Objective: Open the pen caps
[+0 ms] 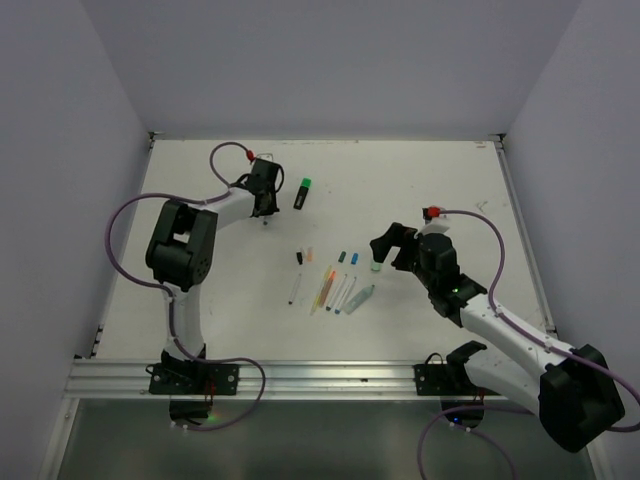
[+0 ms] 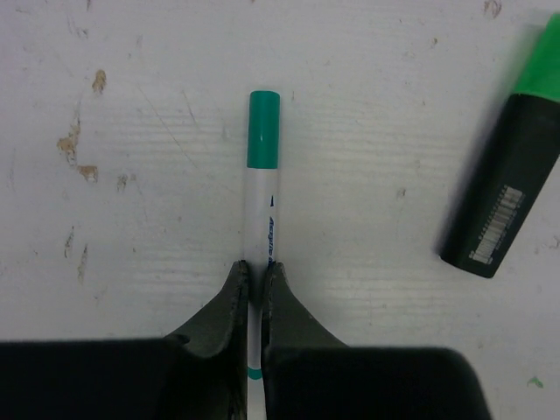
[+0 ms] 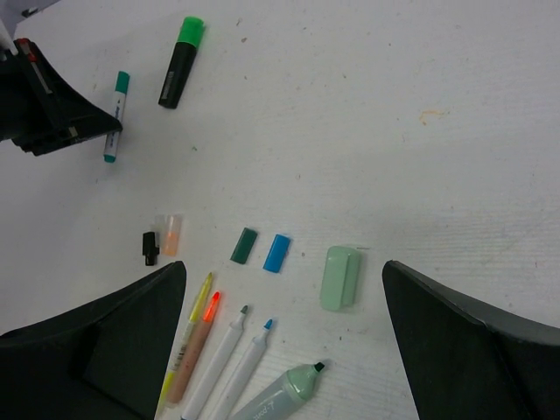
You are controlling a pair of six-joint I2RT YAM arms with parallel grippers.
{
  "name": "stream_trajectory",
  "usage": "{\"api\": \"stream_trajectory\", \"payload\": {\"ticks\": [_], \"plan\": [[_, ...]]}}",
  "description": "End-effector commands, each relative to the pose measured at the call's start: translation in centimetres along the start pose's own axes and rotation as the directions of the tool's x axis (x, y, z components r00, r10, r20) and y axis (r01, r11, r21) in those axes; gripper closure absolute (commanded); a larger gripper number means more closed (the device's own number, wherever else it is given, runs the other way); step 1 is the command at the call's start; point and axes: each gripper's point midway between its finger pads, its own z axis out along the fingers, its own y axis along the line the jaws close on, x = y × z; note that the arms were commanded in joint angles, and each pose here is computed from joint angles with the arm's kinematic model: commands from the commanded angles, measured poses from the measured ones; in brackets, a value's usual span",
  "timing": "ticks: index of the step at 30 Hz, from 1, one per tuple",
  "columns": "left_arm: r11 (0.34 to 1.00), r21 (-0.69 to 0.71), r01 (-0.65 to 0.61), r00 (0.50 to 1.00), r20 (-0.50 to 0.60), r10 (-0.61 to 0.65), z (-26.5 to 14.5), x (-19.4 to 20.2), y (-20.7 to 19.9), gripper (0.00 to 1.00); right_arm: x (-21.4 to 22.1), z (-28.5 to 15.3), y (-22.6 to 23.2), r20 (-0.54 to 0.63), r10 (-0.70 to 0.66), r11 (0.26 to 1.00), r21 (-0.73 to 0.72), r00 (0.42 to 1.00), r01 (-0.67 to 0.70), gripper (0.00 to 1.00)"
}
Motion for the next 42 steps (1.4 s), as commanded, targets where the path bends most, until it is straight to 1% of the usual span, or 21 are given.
{"api": "stream_trajectory", "payload": {"ticks": [1,2,6,12,13,14,15,16,17,19,20,22,24,25,27,31,35,36,38,39,42], "plan": [[1.0,-0.005,-0.017,0.992,-0.125,0.016,-0.9,5.8,-0.1,1.0,-1.5,-0.1,1.2,0.061,-0.008,0.998,-0.055,0.998,0.012,0.02],[1.0,0.0,-0.016,0.991,-0.129,0.015,-1.7,6.7,-0.2,1.0,-1.3,-0.1,1.2,0.053,-0.009,0.998,-0.059,0.999,0.012,0.01],[0.999,0.05,-0.014,0.996,-0.084,0.018,-4.7,7.1,-0.8,1.0,-1.2,-0.1,1.8,0.051,-0.007,0.996,-0.091,0.999,0.012,0.02],[0.984,0.178,-0.002,1.0,0.022,-0.002,-10.2,6.7,-1.5,1.0,-1.7,-0.1,4.5,0.022,-0.01,0.979,-0.203,1.0,0.015,0.03],[0.98,0.199,-0.008,1.0,0.028,0.002,-10.7,7.4,-1.5,1.0,-1.7,-0.1,5.2,0.009,-0.012,0.972,-0.234,1.0,0.014,0.04],[0.966,0.257,-0.009,0.998,0.064,-0.007,-12.4,6.6,-2.1,1.0,-1.4,-0.2,6.1,-0.017,-0.01,0.962,-0.272,1.0,0.005,0.05],[0.958,0.286,-0.015,0.997,0.078,-0.008,-13.0,6.6,-2.4,1.0,-2.1,-0.2,7.1,-0.013,-0.006,0.954,-0.301,1.0,0.001,0.05],[0.945,0.325,-0.023,0.993,0.114,-0.015,-14.3,6.4,-2.7,1.0,-1.7,0.2,7.4,-0.038,-0.002,0.951,-0.309,0.999,-0.009,0.06],[0.926,0.375,-0.041,0.992,0.124,-0.006,-15.3,6.7,-3.4,1.0,-2.2,0.0,8.8,-0.053,0.007,0.934,-0.355,0.999,-0.025,0.07],[0.893,0.444,-0.066,0.985,0.171,-0.013,-17.3,6.7,-4.2,1.0,-1.8,0.6,10.0,-0.097,0.019,0.923,-0.381,0.995,-0.055,0.09],[0.871,0.484,-0.077,0.985,0.171,-0.007,-18.2,7.2,-4.7,1.0,-2.7,0.6,11.3,-0.089,0.025,0.907,-0.416,0.996,-0.06,0.09],[0.831,0.547,-0.105,0.973,0.23,-0.028,-20.1,6.8,-5.6,1.0,-2.6,0.7,13.1,-0.105,0.027,0.89,-0.45,0.994,-0.072,0.11],[0.803,0.582,-0.124,0.967,0.253,-0.034,-21.4,6.8,-6.2,1.0,-3.1,1.2,14.8,-0.105,0.027,0.874,-0.48,0.994,-0.075,0.12],[0.79,0.598,-0.139,0.963,0.268,-0.034,-22.1,7.1,-6.3,1.0,-2.2,1.7,15.5,-0.134,0.019,0.872,-0.482,0.991,-0.082,0.13],[0.771,0.617,-0.157,0.958,0.286,-0.034,-22.7,7.3,-6.6,1.0,-3.0,2.1,17.2,-0.133,0.03,0.859,-0.504,0.991,-0.093,0.13],[0.73,0.656,-0.19,0.944,0.326,-0.047,-24.3,7.0,-7.2,1.0,-1.7,3.2,19.7,-0.194,0.053,0.836,-0.528,0.98,-0.15,0.16],[0.721,0.663,-0.201,0.94,0.336,-0.048,-24.7,6.9,-7.2,1.0,-1.3,4.3,21.3,-0.213,0.072,0.821,-0.543,0.974,-0.179,0.25],[0.72,0.664,-0.201,0.941,0.336,-0.048,-24.7,7.0,-7.3,1.0,-0.7,4.8,21.2,-0.228,0.074,0.823,-0.536,0.971,-0.189,0.29],[0.718,0.666,-0.203,0.942,0.334,-0.044,-24.6,7.1,-7.3,1.0,-0.6,5.0,21.9,-0.242,0.079,0.812,-0.547,0.967,-0.204,0.33],[0.717,0.667,-0.203,0.943,0.33,-0.04,-24.5,7.3,-7.3,1.0,-0.1,5.3,21.9,-0.254,0.079,0.813,-0.544,0.964,-0.21,0.37],[0.711,0.673,-0.206,0.944,0.329,-0.038,-24.6,7.4,-7.5,1.0,0.2,5.5,22.5,-0.265,0.08,0.803,-0.554,0.961,-0.22,0.43]]}}
